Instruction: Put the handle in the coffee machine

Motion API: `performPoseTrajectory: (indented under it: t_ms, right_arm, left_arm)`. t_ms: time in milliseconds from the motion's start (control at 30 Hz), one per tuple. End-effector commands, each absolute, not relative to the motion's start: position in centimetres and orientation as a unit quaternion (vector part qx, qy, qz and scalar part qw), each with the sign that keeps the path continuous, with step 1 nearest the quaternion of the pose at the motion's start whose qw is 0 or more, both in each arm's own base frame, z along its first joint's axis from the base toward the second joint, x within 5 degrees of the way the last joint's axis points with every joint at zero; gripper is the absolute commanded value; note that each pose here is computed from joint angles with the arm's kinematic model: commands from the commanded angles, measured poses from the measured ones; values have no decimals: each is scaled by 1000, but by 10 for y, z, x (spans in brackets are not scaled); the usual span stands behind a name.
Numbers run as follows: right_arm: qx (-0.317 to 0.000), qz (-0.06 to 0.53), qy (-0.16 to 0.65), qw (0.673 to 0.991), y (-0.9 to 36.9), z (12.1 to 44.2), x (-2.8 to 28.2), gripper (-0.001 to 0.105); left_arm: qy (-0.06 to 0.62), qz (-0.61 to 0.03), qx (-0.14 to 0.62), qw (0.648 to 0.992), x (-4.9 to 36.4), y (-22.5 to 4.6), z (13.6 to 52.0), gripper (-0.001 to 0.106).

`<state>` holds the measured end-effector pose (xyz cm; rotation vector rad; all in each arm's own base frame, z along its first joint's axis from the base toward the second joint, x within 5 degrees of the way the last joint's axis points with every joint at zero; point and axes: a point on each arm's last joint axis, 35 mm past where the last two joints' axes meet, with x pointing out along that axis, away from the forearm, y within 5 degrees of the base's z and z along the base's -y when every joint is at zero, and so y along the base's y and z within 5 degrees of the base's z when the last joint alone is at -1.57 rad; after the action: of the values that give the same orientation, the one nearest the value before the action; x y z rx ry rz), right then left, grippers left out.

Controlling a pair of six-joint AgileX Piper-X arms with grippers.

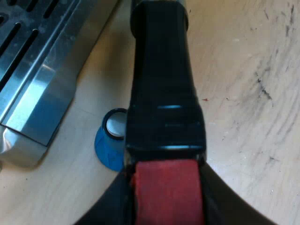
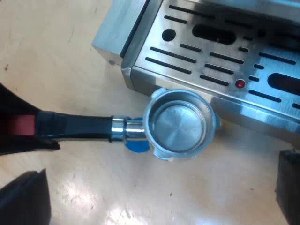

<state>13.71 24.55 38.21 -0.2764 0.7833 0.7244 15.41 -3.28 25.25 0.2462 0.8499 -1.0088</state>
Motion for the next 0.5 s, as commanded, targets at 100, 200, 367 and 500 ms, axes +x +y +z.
performPoseTrajectory:
  t_ms: [100,200,367,500]
  right_arm:
    - [-145,314,340,875,251,384,117,105]
    - [-155,298,329,883,254,380,111,105]
    - [-158,283,297,898,264,366,89,105]
    - [-153,274,260,913,272,355,76,105]
  left_arm:
    - [373,-479,102,788,156,-32,257,0]
    - [375,-468,97,794,157,-28,257,0]
    - [374,-441,76,812,158,-15,258,0]
    - [375,-419,64,824,159,-6,258,0]
